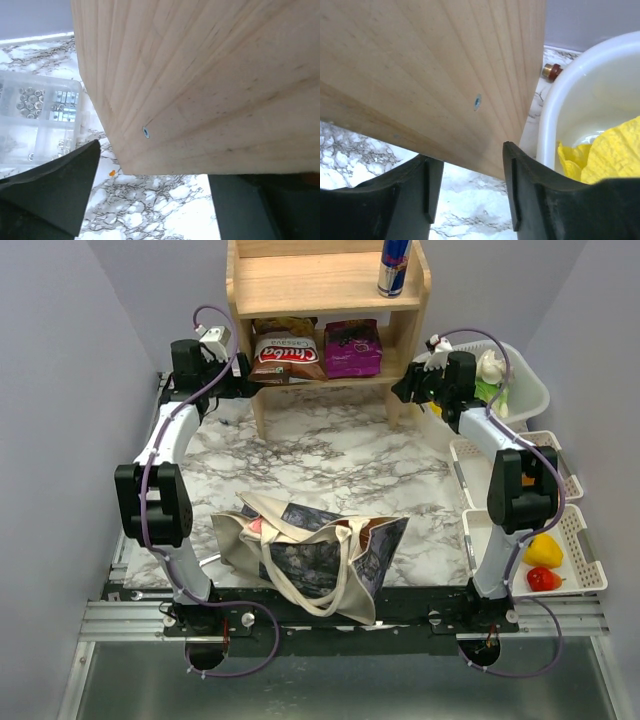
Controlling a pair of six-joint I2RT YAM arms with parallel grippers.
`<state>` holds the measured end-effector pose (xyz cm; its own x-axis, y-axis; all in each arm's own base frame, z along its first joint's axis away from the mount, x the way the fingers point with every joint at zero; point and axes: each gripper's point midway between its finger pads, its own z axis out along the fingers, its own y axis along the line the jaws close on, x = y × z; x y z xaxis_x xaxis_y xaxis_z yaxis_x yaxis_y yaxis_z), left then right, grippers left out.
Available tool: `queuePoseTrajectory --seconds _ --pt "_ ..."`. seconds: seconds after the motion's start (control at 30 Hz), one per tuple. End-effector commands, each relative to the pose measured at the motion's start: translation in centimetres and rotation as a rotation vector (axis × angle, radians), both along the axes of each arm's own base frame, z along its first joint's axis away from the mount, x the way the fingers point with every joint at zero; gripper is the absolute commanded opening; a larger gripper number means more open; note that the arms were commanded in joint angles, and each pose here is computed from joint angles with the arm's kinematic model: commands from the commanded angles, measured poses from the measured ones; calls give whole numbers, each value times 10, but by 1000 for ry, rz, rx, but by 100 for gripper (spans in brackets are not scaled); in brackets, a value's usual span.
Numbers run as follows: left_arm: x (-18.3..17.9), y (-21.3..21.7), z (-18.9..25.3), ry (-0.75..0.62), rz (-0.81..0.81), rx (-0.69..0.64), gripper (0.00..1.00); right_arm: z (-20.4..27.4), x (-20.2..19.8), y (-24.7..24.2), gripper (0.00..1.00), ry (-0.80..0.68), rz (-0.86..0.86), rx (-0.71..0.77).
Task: Untie the knot of the grocery bags and take out the mixed food
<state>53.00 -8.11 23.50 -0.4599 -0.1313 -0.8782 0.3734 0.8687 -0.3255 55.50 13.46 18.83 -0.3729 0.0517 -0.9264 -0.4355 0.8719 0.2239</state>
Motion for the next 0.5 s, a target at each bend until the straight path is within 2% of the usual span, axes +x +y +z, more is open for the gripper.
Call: queuePoseTrajectory --seconds 0.0,0.07,0.2,0.23,0.27,0.4,0.47 --pt "-12 27 -3 21 67 16 98 18 9 -9 63 -42 -41 -20" --pt "-32 28 7 19 41 -33 98 23 -5 -10 72 -33 -26 -40" --pt "-67 46 33 -24 57 -83 99 36 -39 -16 84 -15 -25 -67" --pt "-77 51 39 -34 64 -82 98 35 -50 -19 89 25 -36 -74" --pt "-88 54 46 -45 59 -81 99 36 -57 -21 99 52 -34 -87" --pt "-142 50 65 -107 -49 -14 98 50 -110 -26 100 123 30 -158" --pt "-179 32 77 -167 -215 76 99 62 -147 -18 100 125 140 -176"
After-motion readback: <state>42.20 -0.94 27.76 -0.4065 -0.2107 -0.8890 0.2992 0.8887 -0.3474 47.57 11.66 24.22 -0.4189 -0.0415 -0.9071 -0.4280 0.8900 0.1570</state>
